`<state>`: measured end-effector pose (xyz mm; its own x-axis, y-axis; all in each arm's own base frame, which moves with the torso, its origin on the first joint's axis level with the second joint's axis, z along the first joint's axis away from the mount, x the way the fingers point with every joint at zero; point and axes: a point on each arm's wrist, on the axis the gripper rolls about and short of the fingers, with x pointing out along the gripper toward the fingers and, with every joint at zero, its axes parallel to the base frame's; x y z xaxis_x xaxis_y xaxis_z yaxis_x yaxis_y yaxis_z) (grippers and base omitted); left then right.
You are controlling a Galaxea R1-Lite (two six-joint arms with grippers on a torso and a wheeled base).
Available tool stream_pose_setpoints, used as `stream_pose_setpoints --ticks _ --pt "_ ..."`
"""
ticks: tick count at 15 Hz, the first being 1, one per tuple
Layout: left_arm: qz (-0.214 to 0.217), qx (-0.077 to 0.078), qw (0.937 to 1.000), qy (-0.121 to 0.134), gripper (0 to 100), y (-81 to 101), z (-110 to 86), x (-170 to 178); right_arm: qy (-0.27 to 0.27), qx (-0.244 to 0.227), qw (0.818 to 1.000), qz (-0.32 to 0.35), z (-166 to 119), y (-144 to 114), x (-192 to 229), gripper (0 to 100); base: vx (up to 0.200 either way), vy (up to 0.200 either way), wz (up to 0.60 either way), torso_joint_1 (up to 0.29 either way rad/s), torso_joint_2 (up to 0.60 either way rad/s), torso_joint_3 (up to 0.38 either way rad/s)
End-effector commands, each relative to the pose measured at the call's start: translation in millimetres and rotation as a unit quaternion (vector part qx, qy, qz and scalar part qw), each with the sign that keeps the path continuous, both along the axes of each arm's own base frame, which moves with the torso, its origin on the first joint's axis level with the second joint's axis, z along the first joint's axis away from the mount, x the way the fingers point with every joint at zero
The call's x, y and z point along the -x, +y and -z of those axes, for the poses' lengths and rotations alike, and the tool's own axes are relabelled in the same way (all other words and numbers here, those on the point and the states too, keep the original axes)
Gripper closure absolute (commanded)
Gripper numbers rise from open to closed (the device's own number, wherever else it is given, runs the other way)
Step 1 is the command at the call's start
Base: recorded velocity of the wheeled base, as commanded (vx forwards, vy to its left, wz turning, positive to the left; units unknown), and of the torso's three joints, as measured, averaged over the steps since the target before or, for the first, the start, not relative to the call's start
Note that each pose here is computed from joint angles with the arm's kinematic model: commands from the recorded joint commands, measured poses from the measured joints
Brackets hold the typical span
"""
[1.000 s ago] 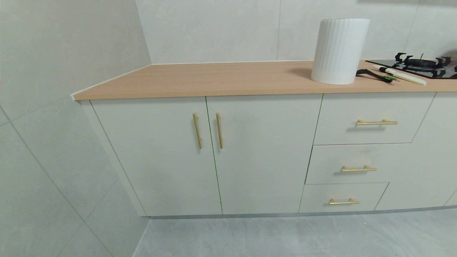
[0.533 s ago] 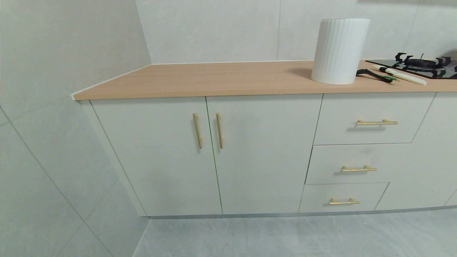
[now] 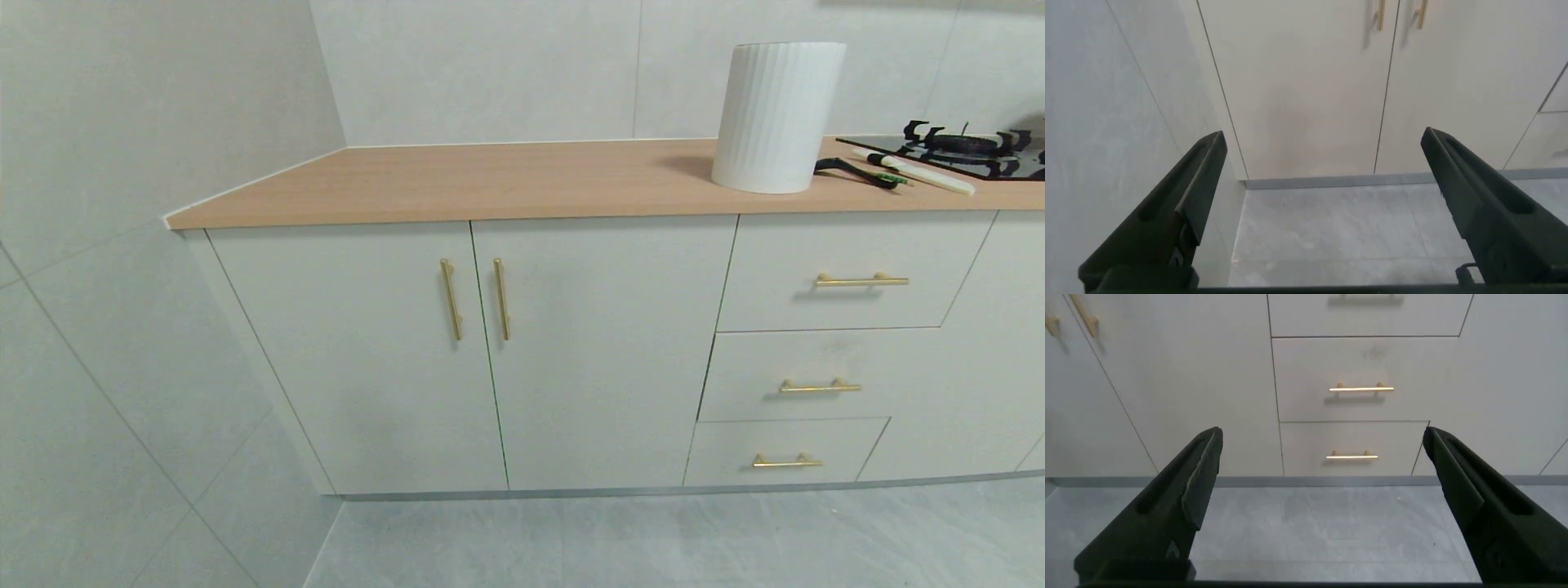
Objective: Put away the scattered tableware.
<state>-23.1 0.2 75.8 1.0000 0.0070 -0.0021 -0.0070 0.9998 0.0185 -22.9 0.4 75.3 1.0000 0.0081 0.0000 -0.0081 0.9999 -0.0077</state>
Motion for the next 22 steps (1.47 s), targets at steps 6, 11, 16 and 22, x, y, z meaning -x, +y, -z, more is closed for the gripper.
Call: stream_pose_setpoints --ticks 6,11,16,22 --pt "0.0 0.01 0.9999 0.0 0 0.0 0.3 -0.2 0.003 -0.003 1.0 -0.001 0.2 0.0 -0.2 0 0.0 0.0 0.0 0.0 0.0 0.0" --pt "0.0 0.01 0.9999 0.0 0 0.0 0.3 -0.2 0.002 -0.004 1.0 -0.001 -0.2 0.0 -0.1 0 0.0 -0.04 0.0 0.001 0.0 0.0" --pt "0.0 0.01 0.9999 0.0 0 0.0 0.3 -0.2 0.002 -0.004 1.0 -0.001 -0.2 0.0 -0.1 0 0.0 -0.2 0.0 0.002 0.0 0.003" --pt "0.0 0.01 0.9999 0.0 0 0.0 0.3 -0.2 0.003 -0.004 1.0 -0.001 0.2 0.0 -0.2 0 0.0 -0.2 0.0 0.003 0.0 0.002"
